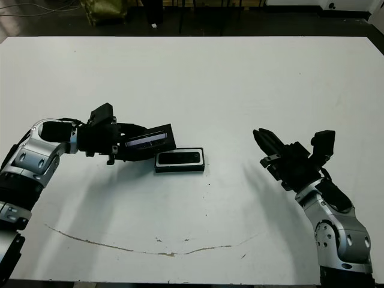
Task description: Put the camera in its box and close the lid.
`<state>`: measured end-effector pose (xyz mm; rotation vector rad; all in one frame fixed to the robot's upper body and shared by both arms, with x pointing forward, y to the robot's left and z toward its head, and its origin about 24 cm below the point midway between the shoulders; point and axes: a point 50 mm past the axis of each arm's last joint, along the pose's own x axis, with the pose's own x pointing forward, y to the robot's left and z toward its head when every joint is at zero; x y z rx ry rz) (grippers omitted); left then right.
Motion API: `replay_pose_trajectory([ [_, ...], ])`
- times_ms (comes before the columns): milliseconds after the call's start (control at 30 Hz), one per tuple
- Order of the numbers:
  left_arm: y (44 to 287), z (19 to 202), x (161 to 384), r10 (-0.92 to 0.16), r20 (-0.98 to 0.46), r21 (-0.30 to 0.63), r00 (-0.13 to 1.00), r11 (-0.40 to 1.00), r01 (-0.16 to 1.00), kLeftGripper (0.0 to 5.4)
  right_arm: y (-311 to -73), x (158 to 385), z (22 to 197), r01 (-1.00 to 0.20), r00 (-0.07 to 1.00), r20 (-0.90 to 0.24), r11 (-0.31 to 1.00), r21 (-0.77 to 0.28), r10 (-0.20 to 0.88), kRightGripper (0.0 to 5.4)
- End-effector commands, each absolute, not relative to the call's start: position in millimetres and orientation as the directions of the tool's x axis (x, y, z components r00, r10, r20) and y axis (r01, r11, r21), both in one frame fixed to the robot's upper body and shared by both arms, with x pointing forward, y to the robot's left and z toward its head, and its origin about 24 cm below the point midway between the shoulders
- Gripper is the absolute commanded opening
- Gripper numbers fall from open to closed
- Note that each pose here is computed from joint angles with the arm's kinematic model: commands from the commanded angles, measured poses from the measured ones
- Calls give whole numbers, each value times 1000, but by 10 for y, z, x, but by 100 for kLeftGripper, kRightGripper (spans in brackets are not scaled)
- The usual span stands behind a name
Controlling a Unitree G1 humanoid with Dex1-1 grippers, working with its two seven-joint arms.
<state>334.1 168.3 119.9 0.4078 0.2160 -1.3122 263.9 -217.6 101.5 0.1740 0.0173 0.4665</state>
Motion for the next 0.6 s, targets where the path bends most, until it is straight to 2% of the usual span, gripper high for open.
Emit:
replay_pose_trajectory([
  [33, 1725, 1217, 3353, -894, -387, 136, 226, 187, 973, 237, -2190, 2622, 965, -426, 901, -7, 889, 166, 433, 0],
  [267, 1697, 1219, 3363, -910, -376, 79, 173, 154, 985, 237, -2210, 2637, 940, -443, 893, 5, 880, 169, 449, 0],
  [600, 1611, 1127, 3351, -915, -376, 107, 144, 112, 988, 237, -2199, 2617, 965, -416, 904, -25, 893, 173, 426, 0],
])
